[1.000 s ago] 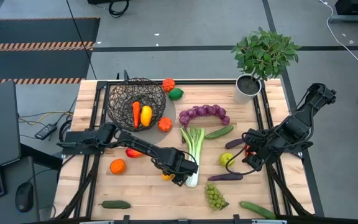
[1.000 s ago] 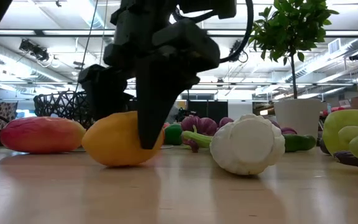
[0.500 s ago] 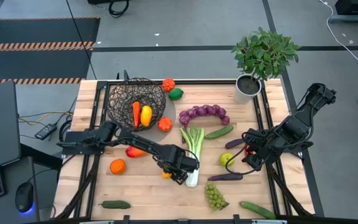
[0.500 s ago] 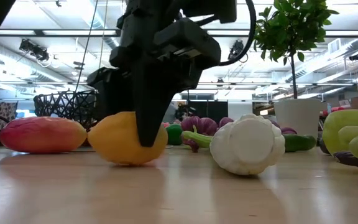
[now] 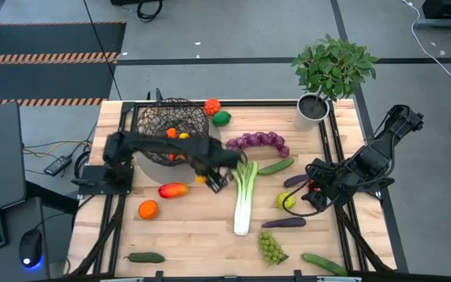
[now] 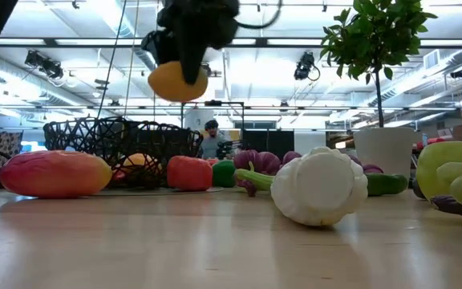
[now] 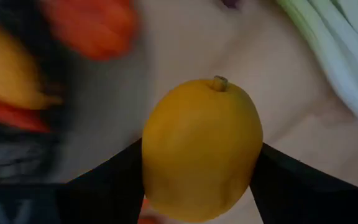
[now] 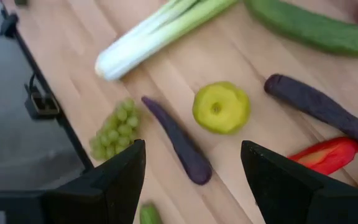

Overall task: Build produce basket
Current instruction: Put the yellow lemon into the wire basket, then put the green cucumber into the wire basket

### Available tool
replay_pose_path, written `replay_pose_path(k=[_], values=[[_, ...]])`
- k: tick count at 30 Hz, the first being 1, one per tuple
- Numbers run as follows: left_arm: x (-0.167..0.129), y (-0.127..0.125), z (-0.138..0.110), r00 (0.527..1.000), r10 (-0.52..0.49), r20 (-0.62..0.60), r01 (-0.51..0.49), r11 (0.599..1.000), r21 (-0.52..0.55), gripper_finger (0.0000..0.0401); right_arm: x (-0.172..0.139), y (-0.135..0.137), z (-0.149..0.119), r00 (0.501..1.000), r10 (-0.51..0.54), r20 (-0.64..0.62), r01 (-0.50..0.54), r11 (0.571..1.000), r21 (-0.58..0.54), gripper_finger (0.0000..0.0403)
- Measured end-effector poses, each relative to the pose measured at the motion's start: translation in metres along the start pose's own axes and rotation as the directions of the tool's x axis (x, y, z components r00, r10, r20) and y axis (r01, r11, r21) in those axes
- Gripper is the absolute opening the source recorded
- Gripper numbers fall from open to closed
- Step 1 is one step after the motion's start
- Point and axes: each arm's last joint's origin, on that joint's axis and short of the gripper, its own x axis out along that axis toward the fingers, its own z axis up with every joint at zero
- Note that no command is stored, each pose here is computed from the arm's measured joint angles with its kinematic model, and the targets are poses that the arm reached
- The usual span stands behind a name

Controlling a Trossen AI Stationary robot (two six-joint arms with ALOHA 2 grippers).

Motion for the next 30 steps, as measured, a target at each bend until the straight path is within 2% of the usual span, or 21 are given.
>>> replay_pose_path(k=[6, 13, 15, 22, 30], values=[[-0.031, 0.062, 0.016, 0.993, 0.085, 0.078, -0.088, 0.995, 0.041, 0.0256, 0.001, 0.000, 0.005, 0.997, -0.006, 0.072, 0.001, 0.997, 0.081, 0.0268], [-0.038, 0.124, 0.038, 0.987, 0.147, 0.072, -0.152, 0.985, 0.075, 0.0253, 0.004, -0.001, 0.017, 0.995, -0.011, 0.104, -0.008, 0.982, 0.190, 0.0268], [-0.037, 0.138, 0.043, 0.978, 0.196, 0.077, -0.200, 0.978, 0.056, 0.0263, 0.005, 0.000, 0.020, 0.994, -0.007, 0.113, -0.017, 0.977, 0.213, 0.0268], [-0.036, 0.171, 0.053, 0.969, 0.236, 0.070, -0.241, 0.966, 0.092, 0.0311, 0.007, -0.002, 0.027, 0.996, -0.013, 0.085, -0.009, 0.967, 0.254, 0.0268], [-0.036, 0.188, 0.057, 0.969, 0.241, 0.056, -0.245, 0.967, 0.072, 0.0317, 0.008, -0.005, 0.032, 0.995, -0.027, 0.093, 0.000, 0.958, 0.286, 0.0268]])
